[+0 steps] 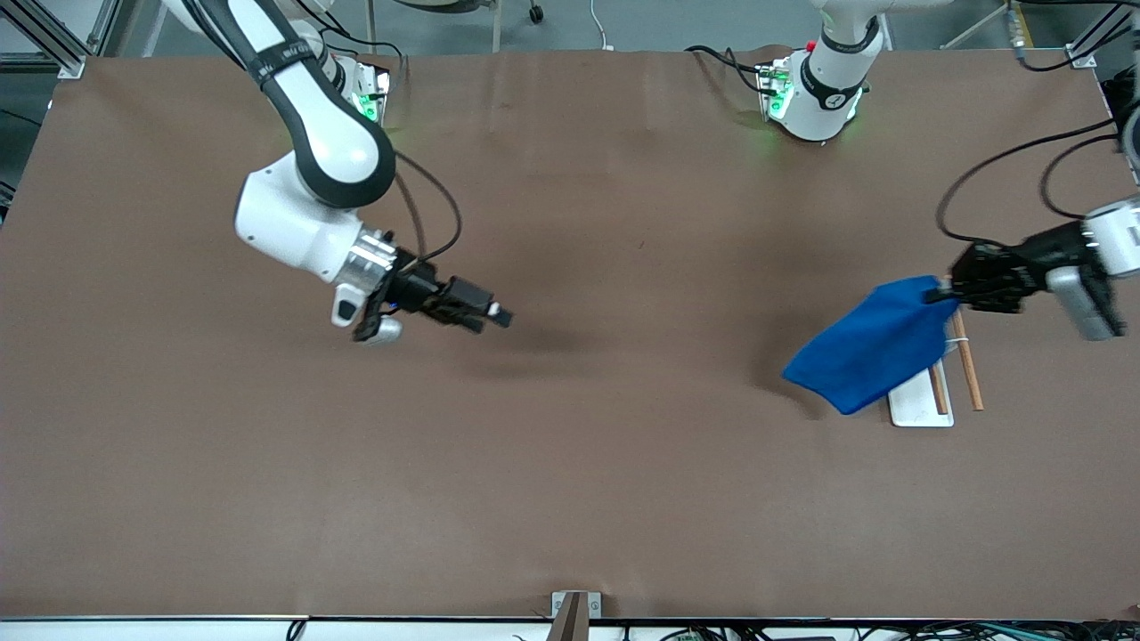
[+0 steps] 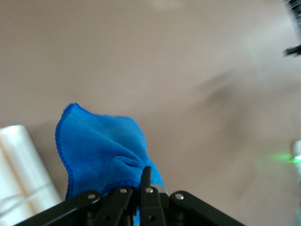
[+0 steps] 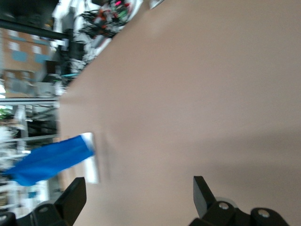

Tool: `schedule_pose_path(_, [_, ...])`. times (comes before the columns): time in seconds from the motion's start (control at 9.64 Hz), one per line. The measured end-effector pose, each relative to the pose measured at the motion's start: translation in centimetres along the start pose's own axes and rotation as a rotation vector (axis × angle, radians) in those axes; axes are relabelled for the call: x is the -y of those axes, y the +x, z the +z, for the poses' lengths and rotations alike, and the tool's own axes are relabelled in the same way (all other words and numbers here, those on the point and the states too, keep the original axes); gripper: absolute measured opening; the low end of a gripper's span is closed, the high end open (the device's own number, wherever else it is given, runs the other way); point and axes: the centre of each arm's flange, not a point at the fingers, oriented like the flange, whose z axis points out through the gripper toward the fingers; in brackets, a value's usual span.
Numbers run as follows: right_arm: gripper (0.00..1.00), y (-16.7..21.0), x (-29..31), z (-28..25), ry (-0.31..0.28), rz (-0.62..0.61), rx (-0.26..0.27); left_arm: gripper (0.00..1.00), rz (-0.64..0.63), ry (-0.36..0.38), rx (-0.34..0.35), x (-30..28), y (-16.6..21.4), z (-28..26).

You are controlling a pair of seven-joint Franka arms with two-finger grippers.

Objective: Right arm passes towel to left arm to hang
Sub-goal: 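Open the right gripper and carry the towel toward the dowel stand, then drape the towel over the wooden dowels with the left gripper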

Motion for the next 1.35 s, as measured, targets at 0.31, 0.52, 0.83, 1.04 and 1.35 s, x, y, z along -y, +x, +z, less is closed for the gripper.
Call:
schedule_pose_path(0.31, [1.00, 5.0, -6.7, -5.2, -0.246, -0.171, -0.049, 0.03, 0.237, 0.165, 0.197, 5.4, -1.6, -2.4])
schedule_pose_path(0.52, [1.00, 8.4, -11.8, -10.5, -0.426, -0.257, -0.067, 0.03, 0.367, 0.194, 0.310, 8.6, -3.7, -3.0])
schedule_pose_path(0.83, [1.00, 10.4, -15.8, -19.2, -0.638, -0.332, 0.017, 0.03, 0.431, 0.223, 0.453, 10.2, -4.2, -2.5])
schedule_pose_path(1.04, [1.00, 10.8, -13.7, -25.9, -0.759, -0.371, 0.106, 0.03, 0.417, 0.198, 0.492, 11.4, -4.7, -0.6])
schedule_pose_path(1.35, [1.00, 10.1, -6.9, -34.0, -0.831, -0.169, 0.161, 0.09, 0.326, 0.178, 0.535, 13.1, -4.8, 3.4])
